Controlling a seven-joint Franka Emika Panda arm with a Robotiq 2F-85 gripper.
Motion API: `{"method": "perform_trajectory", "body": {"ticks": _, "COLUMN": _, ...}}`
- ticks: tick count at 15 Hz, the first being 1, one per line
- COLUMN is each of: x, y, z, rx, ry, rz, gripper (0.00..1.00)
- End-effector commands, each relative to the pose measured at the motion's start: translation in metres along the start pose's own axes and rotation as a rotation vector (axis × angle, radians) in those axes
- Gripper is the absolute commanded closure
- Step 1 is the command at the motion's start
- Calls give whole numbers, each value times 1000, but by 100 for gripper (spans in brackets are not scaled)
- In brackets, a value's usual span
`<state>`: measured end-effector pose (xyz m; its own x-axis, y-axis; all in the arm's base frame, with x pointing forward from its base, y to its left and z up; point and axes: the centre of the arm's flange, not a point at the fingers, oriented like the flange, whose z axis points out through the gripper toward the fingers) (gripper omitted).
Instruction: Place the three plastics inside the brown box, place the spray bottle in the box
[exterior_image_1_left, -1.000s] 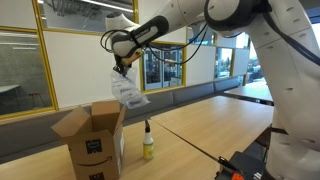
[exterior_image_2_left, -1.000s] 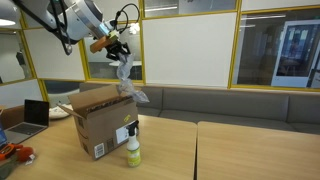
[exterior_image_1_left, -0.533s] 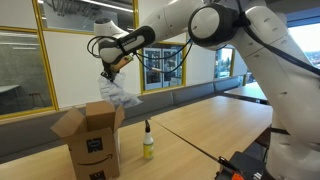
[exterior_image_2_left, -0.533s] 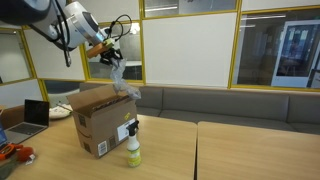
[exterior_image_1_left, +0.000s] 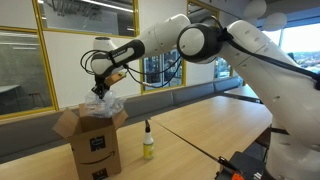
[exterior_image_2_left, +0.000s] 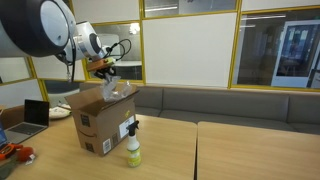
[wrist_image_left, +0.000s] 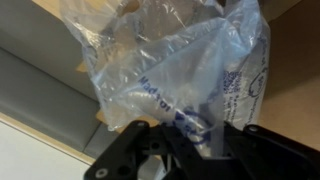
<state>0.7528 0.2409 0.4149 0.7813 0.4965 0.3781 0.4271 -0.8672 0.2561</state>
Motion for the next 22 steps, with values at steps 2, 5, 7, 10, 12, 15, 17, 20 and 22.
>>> {"method": "perform_trajectory", "body": {"ticks": 2, "x": 4, "y": -14, "z": 36, "rx": 227, "ry": -4, "rz": -68, "gripper": 86}}
{"method": "perform_trajectory", "body": {"ticks": 5, "x": -16, "y": -22, "z": 71, "rx": 321, "ry": -50, "rz": -72, "gripper": 86}}
{"method": "perform_trajectory", "body": {"ticks": 7, "x": -34, "y": -23, "z": 98, "rx": 358, "ry": -86, "rz": -59, "gripper": 86}}
{"method": "perform_trajectory", "body": {"ticks": 10, "x": -59, "y": -25, "z": 132, "rx": 395, "ry": -138, "rz": -42, "gripper": 85}}
{"method": "perform_trajectory", "body": {"ticks": 12, "x": -72, "y": -23, "z": 148, "rx": 413, "ry": -167, "rz": -30, "gripper": 86}}
{"method": "perform_trajectory", "body": {"ticks": 15, "x": -85, "y": -21, "z": 166, "rx": 420, "ry": -200, "rz": -18, "gripper": 85}}
{"method": "perform_trajectory", "body": {"ticks": 17, "x": -92, "y": -17, "z": 168, "rx": 418, "ry": -217, "rz": -10, "gripper": 86}}
{"method": "perform_trajectory", "body": {"ticks": 20, "x": -100, "y": -11, "z": 169, "rx": 407, "ry": -236, "rz": 1, "gripper": 86}}
{"method": "perform_trajectory", "body": {"ticks": 22, "x": -107, "y": -4, "z": 166, "rx": 396, "ry": -240, "rz": 12, "gripper": 86}}
